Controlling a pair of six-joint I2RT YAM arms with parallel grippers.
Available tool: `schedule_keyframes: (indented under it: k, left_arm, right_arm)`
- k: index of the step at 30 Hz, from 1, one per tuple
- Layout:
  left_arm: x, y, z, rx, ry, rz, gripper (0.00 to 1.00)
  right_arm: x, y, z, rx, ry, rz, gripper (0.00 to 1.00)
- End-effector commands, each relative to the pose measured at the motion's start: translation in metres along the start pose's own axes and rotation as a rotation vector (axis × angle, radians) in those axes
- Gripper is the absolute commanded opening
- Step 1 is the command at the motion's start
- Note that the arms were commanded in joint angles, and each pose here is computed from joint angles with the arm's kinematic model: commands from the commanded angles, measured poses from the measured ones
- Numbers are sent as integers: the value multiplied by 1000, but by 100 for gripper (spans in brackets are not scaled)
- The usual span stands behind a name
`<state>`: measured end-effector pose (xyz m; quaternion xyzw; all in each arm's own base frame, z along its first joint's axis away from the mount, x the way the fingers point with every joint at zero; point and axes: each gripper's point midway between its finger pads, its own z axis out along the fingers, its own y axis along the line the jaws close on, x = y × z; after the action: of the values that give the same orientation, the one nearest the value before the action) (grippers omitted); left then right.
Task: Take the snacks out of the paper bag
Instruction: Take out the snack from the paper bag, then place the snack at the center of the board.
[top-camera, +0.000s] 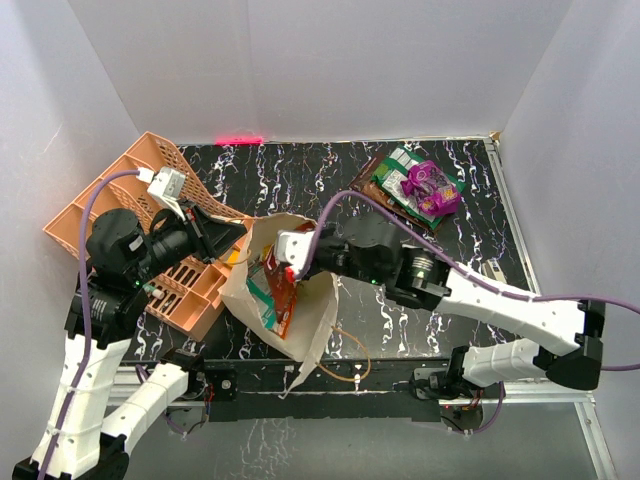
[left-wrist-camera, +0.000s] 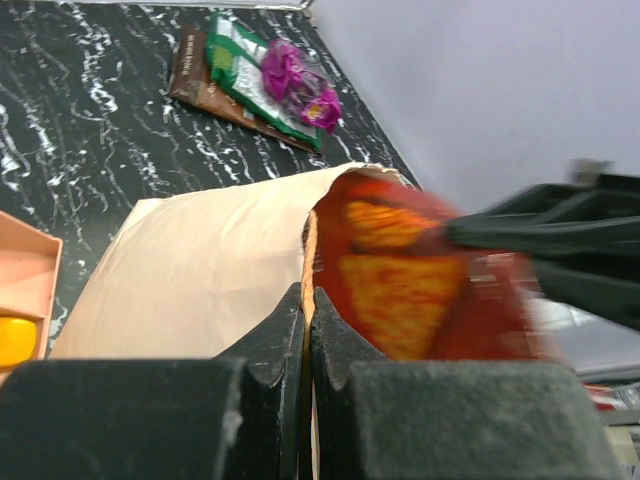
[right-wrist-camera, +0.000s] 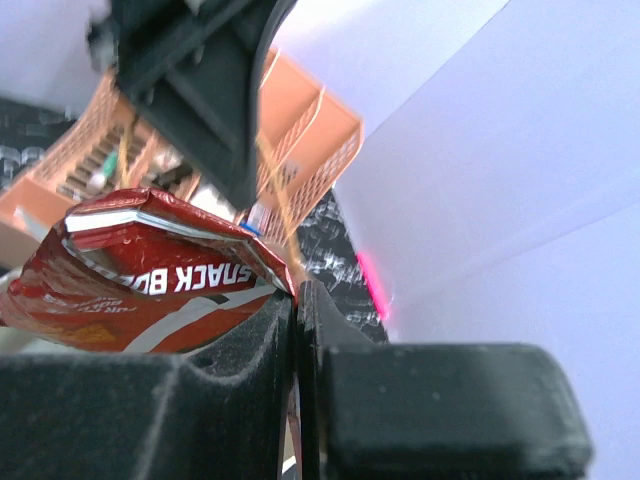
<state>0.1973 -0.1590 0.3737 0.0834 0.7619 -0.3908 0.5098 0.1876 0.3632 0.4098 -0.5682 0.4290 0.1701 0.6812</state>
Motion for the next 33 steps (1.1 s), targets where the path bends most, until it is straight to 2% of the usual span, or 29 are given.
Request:
schedule_keyframes:
  k: [1, 8, 11, 14, 18, 22, 27, 31, 33]
  left_arm:
    - [-19, 4, -6, -70, -70, 0, 0]
    - [-17, 9, -4, -92, -61, -8, 0]
    - [-17, 10, -3, -93, -60, -8, 0]
    - [-17, 10, -3, -91, -58, -5, 0]
    - [-16, 12, 0, -91, -54, -1, 0]
    - [-13, 12, 3, -80, -39, -6, 0]
    - [-15, 10, 1, -75, -47, -4, 0]
    - [-17, 8, -2, -79, -47, 3, 0]
    - [-17, 8, -3, -80, -47, 5, 0]
  right_arm:
    - [-99, -73, -42, 206, -303, 71, 7]
    - [-151, -135, -91, 410, -420, 84, 7]
    - [-148, -163, -112, 559, -378, 60, 7]
    - [-123, -194, -136, 786, -250, 61, 7]
    - [-63, -217, -158, 1079, 32, 12, 7]
    - [4, -237, -174, 1263, 158, 98, 7]
    - [108, -225, -161, 1236, 314, 217, 7]
    - [188, -198, -141, 1179, 464, 392, 7]
    - [214, -182, -125, 1145, 511, 505, 7]
